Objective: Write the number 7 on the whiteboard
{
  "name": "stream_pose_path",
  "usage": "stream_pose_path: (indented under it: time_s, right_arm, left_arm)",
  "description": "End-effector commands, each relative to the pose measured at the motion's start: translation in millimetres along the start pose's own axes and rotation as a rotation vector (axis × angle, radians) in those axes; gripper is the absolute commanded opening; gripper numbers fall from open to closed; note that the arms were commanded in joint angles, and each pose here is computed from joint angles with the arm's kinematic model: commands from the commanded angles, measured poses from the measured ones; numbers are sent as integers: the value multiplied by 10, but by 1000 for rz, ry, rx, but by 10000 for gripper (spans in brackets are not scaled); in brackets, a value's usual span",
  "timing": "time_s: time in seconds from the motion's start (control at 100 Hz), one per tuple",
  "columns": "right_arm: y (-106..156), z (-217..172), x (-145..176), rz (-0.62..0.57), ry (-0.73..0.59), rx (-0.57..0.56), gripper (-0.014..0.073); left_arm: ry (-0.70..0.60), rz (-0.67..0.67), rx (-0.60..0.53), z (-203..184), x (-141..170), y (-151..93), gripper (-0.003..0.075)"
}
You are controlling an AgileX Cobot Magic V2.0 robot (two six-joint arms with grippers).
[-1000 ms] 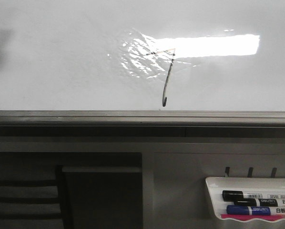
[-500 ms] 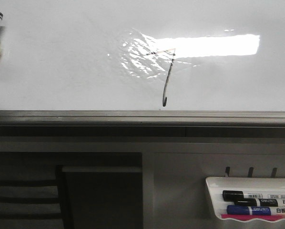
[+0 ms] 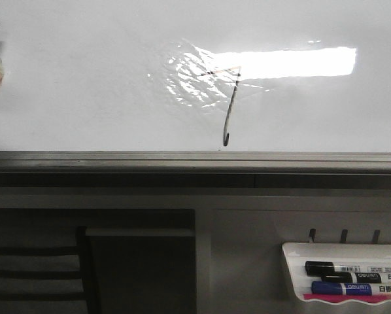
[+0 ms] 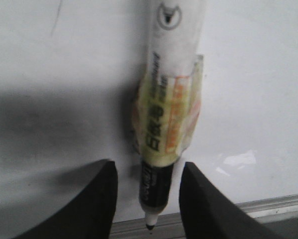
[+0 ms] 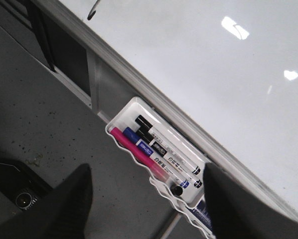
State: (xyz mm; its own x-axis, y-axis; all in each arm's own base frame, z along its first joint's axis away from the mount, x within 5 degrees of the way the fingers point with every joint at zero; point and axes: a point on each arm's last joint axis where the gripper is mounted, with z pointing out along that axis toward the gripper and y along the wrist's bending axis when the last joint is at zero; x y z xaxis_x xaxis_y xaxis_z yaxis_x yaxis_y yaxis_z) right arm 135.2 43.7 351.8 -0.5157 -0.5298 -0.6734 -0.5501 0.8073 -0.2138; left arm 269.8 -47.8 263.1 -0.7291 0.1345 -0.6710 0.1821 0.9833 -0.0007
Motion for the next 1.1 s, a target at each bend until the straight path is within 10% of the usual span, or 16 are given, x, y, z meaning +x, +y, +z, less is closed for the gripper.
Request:
stream_pose_path:
  time_s: [0.0,0.17,0.4,0.77,1.09]
  right_arm:
    - [-54,-72,-111,-1,-102,52,428]
    - [-67,-80,-117,0,-111,68,428]
    - [-73,-82,-131,294,-137,56,405]
    - [-91,5,-86,349,-464,146,144]
    - [-73,171,21,352,-490,160,-71]
  left_arm:
    - [-114,-18,0,-121,-164,6,299]
    - [-108,-17,2,-324,-228,3,295]
    - [-277,-8,2,-962,-217,-4,295]
    - [-524,7,-11,-1514,390,-7,289]
    - [-631,1,-9,-1531,557,-9,-2]
